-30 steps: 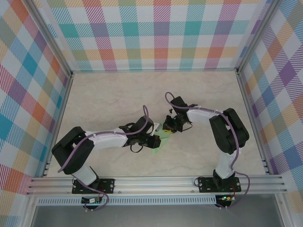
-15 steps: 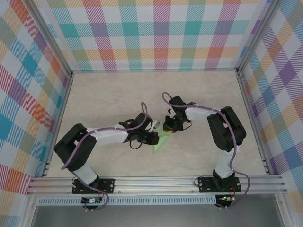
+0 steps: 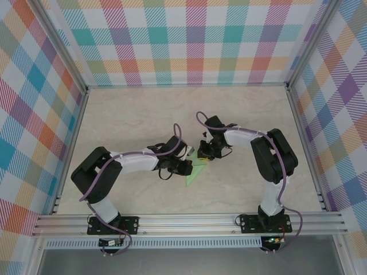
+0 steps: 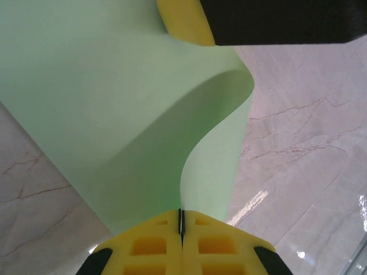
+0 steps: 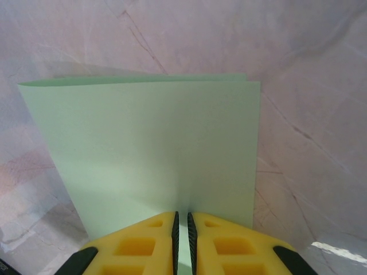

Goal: Fold a paper plane with a square sheet of paper (pick it up from the middle)
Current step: Third fold the triangle at the center of the table.

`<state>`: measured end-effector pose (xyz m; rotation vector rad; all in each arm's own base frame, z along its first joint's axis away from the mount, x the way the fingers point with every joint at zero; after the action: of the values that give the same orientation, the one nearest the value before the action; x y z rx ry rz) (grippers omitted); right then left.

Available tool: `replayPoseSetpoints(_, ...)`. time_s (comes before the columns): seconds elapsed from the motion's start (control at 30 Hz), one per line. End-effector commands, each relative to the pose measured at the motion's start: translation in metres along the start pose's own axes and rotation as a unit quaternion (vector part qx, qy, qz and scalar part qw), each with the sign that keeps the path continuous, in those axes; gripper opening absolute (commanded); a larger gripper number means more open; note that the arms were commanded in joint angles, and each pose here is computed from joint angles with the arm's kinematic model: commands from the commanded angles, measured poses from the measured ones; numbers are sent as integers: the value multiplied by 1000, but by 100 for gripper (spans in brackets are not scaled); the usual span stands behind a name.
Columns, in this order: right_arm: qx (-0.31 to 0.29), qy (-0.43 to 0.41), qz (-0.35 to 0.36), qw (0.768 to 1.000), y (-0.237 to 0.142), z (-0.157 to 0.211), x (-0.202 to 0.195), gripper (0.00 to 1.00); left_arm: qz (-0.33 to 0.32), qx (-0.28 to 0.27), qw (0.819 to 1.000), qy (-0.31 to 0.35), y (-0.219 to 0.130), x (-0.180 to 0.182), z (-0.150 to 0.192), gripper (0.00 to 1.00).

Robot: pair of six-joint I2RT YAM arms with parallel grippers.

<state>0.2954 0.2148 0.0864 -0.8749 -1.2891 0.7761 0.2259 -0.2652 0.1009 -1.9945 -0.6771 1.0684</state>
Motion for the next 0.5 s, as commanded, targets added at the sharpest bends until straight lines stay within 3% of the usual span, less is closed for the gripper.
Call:
replayPoseSetpoints(0.0, 19, 9, 22, 1000, 7, 3, -9, 16, -14, 3, 1000, 3, 1, 6, -5, 4)
replayPoseSetpoints(0.47, 24, 14, 23, 999, 9, 5, -12, 17, -28, 4, 1000, 3, 6, 11, -6, 5)
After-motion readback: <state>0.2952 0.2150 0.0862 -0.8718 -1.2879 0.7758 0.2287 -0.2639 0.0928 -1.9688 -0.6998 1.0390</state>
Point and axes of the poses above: each hand's point on the last joint's axis, 136 mm out from that joint toward the fingers, its own y axis out along the fingers, its own x axis along the line the jaws close on, z = x × y, the point moved 8 cm from there along -y, back along the fingers, and after that the axes turned 6 degrees about y, right-handed, at the moved point
